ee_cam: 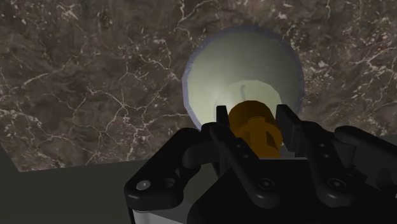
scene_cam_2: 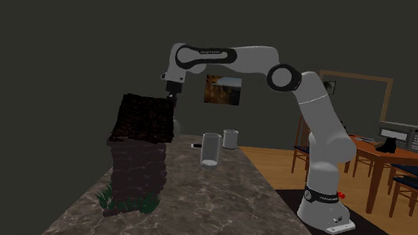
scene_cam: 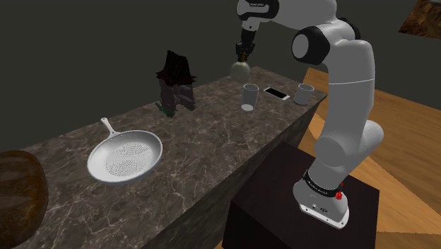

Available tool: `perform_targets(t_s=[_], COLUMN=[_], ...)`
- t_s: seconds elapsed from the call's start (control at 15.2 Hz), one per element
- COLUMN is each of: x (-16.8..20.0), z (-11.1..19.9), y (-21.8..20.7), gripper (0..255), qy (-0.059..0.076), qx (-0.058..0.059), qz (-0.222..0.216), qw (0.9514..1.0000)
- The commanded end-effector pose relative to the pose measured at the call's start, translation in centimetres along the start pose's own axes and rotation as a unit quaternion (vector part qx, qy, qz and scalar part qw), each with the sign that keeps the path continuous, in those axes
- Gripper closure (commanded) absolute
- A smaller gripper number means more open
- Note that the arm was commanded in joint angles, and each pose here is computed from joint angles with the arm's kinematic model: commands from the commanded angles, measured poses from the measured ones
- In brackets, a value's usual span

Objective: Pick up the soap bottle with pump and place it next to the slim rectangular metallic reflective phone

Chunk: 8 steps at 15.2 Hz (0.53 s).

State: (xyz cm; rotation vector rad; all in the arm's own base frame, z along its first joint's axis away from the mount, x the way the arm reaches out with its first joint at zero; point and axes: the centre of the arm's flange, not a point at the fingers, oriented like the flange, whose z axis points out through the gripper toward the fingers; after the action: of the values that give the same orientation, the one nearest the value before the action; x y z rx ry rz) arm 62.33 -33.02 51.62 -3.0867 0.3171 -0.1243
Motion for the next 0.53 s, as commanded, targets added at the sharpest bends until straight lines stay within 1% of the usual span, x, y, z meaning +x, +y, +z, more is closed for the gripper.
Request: perform_targets(t_s=[0.0, 0.4, 0.46], x=[0.0, -0.3, -0.3], z=[1.1, 4.3, 4.3], y=[0.2, 0.3, 0.3], gripper=[255, 255, 255], qy=[0.001, 0.001, 0.001], qx=[0.0, 0.0, 0.0], qz=[0.0, 0.0, 0.0], qw=[1.0, 1.0, 1.0])
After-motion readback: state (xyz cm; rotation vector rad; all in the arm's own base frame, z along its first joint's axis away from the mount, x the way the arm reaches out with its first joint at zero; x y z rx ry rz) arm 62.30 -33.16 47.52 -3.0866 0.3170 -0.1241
